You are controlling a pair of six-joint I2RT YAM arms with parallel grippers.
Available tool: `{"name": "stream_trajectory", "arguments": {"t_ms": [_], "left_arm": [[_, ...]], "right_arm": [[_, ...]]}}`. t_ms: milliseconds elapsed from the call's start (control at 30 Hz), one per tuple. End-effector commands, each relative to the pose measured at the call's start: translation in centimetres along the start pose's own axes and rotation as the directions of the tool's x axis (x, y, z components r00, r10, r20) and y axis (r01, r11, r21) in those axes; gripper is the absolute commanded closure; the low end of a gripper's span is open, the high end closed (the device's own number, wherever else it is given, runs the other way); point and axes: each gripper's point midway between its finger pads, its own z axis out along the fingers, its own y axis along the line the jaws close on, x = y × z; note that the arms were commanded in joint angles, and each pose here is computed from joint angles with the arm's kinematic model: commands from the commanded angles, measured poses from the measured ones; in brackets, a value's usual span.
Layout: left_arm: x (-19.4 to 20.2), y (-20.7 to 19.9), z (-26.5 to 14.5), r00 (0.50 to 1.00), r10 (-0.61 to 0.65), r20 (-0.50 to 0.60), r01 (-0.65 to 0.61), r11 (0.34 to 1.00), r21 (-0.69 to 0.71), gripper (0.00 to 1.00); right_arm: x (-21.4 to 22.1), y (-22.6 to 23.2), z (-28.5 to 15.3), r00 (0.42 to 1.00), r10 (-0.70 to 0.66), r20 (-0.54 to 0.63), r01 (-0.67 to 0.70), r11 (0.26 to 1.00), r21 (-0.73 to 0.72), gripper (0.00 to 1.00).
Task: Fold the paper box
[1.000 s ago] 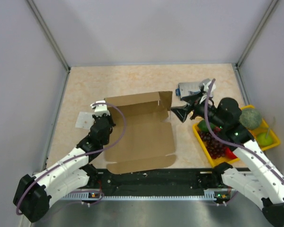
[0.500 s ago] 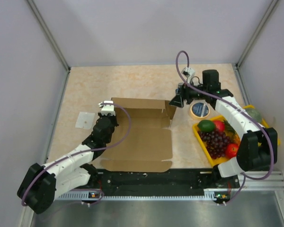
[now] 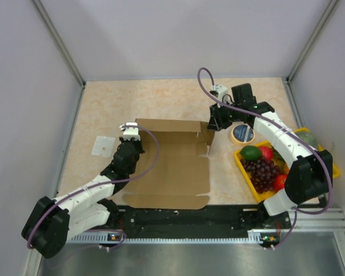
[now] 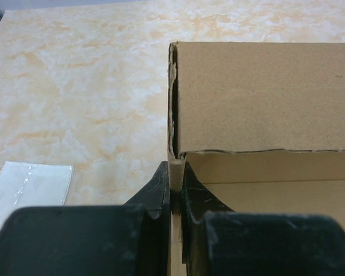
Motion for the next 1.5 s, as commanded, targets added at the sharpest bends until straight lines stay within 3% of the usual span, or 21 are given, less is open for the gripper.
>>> {"name": "stream_trajectory", "arguments": {"t_ms": [0,33,67,167,367,433,533,600,633,800,933,1233,1333,1467], "left_arm": [[-2.2,0.1,0.1,0.993,-0.088,0.082,0.089,0.996,-0.011,1.0],[-2.2,0.0,0.0,0.991,-0.106,0.082,0.107,0.994,-0.009,1.0],[-2.0,0.1,0.0,0.99,-0.115,0.08,0.116,0.993,-0.01,1.0],[-1.5,-0.1,-0.1,0.985,-0.16,0.071,0.161,0.987,-0.007,1.0],[-1.1,-1.4,-0.1,0.976,-0.215,0.016,0.214,0.976,0.04,1.0],[-1.0,-1.6,0.0,0.972,-0.234,0.011,0.233,0.972,0.041,1.0],[-0.7,-1.4,-0.2,0.967,-0.255,0.009,0.254,0.966,0.036,1.0],[-0.2,-1.2,-0.4,0.967,-0.254,0.006,0.254,0.967,0.025,1.0],[-0.3,-0.9,-0.4,0.967,-0.254,0.009,0.254,0.967,0.016,1.0],[-0.1,-0.2,-0.8,0.97,-0.241,0.022,0.241,0.971,-0.006,1.0],[-0.2,-0.4,-0.8,0.971,-0.236,0.022,0.236,0.972,0.002,1.0],[-0.2,-0.3,-0.7,0.977,-0.211,0.017,0.211,0.978,0.0,1.0],[-0.3,-0.3,-0.8,0.978,-0.209,0.02,0.209,0.978,0.003,1.0],[-0.1,-0.2,-0.9,0.979,-0.202,0.013,0.202,0.979,0.002,1.0]], "right_arm": [[-0.3,0.0,0.5,0.997,-0.024,-0.068,0.03,0.995,0.094,0.71],[-0.5,0.4,0.6,0.998,0.006,-0.07,0.002,0.995,0.104,0.77],[-0.4,0.5,0.5,0.997,0.039,-0.071,-0.03,0.992,0.121,0.91],[-1.0,1.4,0.3,0.983,0.177,-0.042,-0.169,0.974,0.149,1.0],[-1.4,2.7,0.7,0.895,0.445,0.013,-0.436,0.87,0.231,1.0],[-1.2,1.7,0.6,0.859,0.509,0.064,-0.5,0.804,0.322,1.0],[-1.1,2.2,1.3,0.835,0.542,0.098,-0.54,0.772,0.334,0.89],[-1.5,3.2,1.5,0.84,0.535,0.096,-0.539,0.797,0.274,0.84],[-2.0,3.4,1.1,0.861,0.496,0.114,-0.508,0.825,0.248,0.82],[-3.2,4.9,-0.8,0.939,0.305,0.16,-0.325,0.937,0.126,0.54],[-2.4,6.4,-0.9,0.982,0.115,0.151,-0.119,0.993,0.014,0.5],[-1.7,10.2,-2.9,0.956,-0.112,0.272,0.177,0.957,-0.228,0.46],[-0.4,11.4,-2.8,0.949,-0.154,0.274,0.239,0.918,-0.315,0.45],[0.0,11.5,-2.5,0.944,-0.157,0.289,0.25,0.914,-0.32,0.42]]}}
